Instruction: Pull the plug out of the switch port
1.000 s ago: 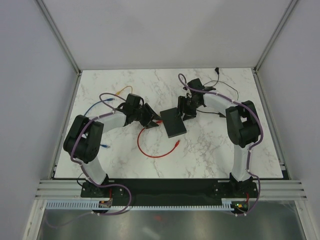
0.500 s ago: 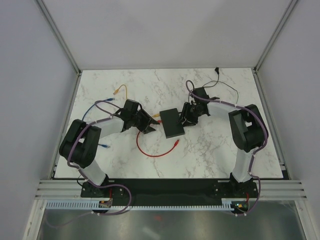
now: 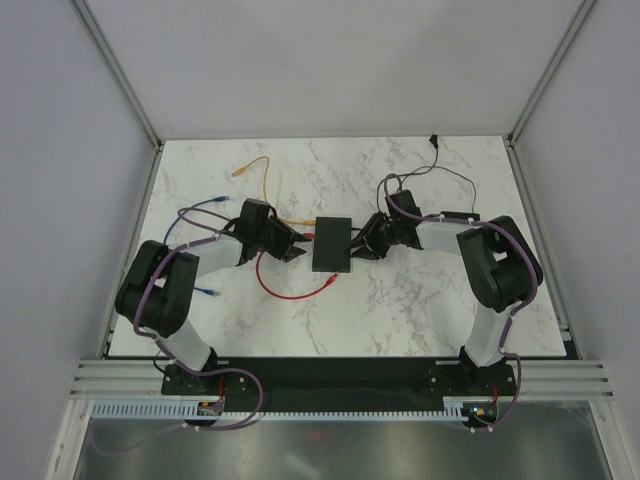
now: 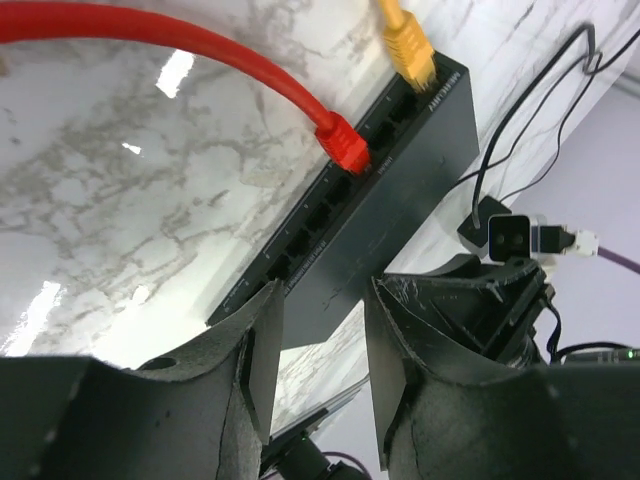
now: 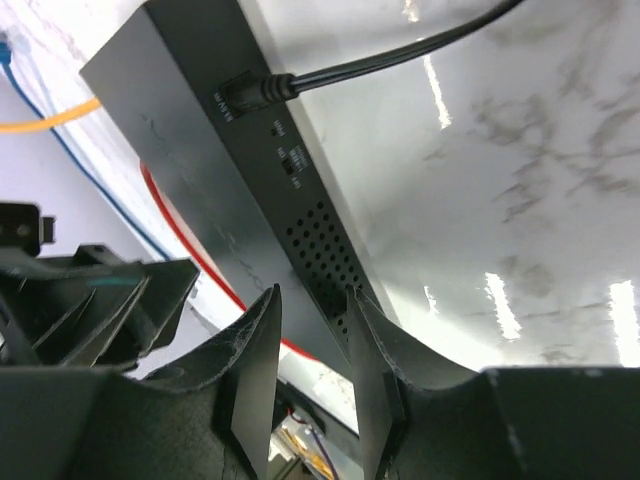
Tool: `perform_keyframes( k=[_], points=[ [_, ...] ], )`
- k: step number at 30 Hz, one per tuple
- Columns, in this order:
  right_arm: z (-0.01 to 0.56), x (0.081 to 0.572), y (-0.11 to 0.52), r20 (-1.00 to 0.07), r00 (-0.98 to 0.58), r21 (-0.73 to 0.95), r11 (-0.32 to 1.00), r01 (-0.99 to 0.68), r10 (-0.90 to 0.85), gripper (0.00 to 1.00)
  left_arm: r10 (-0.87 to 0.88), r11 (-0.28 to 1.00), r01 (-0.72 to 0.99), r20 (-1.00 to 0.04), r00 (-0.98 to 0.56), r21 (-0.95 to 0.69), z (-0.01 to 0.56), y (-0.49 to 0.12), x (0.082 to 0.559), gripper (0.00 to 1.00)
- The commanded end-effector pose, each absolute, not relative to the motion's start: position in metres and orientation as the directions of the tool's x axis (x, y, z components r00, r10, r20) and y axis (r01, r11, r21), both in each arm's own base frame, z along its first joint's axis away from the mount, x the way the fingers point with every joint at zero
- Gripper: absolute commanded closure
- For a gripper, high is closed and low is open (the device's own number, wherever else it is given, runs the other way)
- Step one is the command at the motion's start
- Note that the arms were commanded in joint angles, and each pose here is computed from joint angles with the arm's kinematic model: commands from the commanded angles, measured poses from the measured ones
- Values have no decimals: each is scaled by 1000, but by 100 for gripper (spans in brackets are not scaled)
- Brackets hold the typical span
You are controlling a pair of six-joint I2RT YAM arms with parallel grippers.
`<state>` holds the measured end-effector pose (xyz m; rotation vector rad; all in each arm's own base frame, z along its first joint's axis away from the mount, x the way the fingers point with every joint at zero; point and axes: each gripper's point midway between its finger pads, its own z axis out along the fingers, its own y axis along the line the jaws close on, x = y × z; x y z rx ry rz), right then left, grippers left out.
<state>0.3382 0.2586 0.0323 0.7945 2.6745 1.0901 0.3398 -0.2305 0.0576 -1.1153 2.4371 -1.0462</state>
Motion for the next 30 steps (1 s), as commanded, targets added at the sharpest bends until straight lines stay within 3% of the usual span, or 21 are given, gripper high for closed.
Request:
perform_keyframes(
  k=[1,2,4,7,18,30],
  points=[
    [61,343,274,41,-871,758,553,346,489,59,-796,360,-566,73,-601,-742,58,-226,356,55],
    [62,340,271,23,-883,742,584,329,468,58,-796,355,-566,77,-600,-744,56,-226,358,57],
    [74,355,264,-149,-913,706,687,172,381,58,-794,348,-549,72,-603,-760,57,-229,362,58],
    [77,364,258,-263,-939,619,786,12,222,56,-800,344,-537,59,-597,-771,56,-229,370,57],
    [57,369,270,-276,-960,540,834,-110,52,55,-826,304,-502,38,-562,-810,37,-226,382,56],
    [34,372,276,-245,-969,510,855,-98,35,56,-831,301,-480,20,-556,-824,26,-228,390,57]
  ],
)
